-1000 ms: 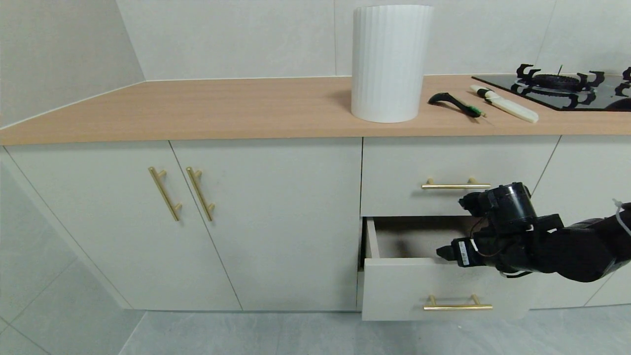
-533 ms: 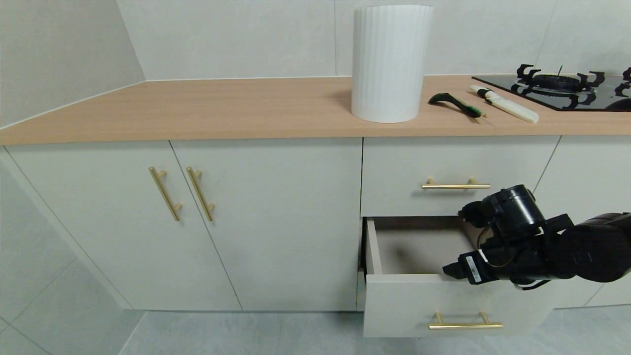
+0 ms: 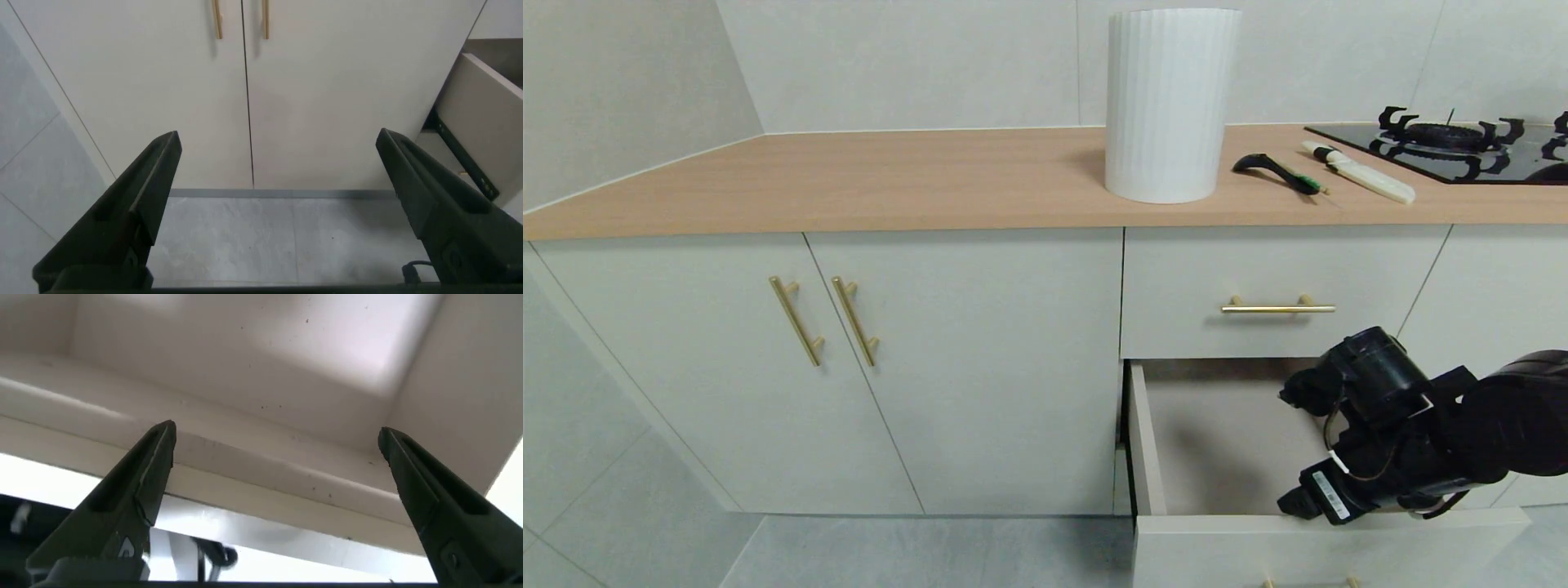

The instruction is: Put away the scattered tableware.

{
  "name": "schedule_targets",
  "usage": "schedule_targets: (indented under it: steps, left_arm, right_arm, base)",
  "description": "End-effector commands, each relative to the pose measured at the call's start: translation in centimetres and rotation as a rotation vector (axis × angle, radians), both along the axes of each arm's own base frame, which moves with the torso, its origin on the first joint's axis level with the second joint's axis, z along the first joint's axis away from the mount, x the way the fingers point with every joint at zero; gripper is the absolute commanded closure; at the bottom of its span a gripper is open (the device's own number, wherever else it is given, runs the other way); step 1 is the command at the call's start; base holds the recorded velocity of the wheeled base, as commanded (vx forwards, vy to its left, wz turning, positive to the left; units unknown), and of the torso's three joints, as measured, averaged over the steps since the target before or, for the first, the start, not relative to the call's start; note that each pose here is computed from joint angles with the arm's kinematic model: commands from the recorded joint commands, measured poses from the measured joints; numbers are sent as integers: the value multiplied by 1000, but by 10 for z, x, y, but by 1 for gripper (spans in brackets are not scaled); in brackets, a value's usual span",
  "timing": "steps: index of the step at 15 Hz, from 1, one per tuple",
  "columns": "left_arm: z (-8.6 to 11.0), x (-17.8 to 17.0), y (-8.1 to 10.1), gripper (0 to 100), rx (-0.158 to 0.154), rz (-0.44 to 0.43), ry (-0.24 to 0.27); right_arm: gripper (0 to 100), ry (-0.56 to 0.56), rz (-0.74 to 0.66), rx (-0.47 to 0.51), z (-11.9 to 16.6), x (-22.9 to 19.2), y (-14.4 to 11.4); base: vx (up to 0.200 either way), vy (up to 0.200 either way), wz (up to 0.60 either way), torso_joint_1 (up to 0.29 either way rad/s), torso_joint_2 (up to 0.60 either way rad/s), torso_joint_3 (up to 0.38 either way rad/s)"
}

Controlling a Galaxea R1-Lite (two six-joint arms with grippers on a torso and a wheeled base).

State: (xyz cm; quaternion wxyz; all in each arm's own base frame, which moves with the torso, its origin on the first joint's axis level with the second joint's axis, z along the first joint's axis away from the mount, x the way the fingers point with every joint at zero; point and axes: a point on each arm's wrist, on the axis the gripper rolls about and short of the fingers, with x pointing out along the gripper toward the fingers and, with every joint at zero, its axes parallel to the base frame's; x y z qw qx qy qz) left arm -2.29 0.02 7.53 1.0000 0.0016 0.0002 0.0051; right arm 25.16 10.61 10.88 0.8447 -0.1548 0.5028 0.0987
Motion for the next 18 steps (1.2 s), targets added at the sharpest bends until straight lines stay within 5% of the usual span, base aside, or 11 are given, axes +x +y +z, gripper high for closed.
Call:
schedule_targets:
  steps: [1, 13, 18]
  left_arm:
    - [0, 0, 0, 0, 0, 1, 1]
    - [0, 0, 0, 0, 0, 1, 1]
    - [0, 0, 0, 0, 0, 1, 1]
  right_arm:
    - [0, 12, 35, -9, 5, -9, 5]
    - [0, 279, 256, -193, 8, -60, 8]
    - [0, 172, 191, -142, 13, -43, 17]
  base:
    - [0, 0, 0, 0, 0, 0]
    - [0, 0, 0, 0, 0, 0]
    - [0, 0, 0, 0, 0, 0]
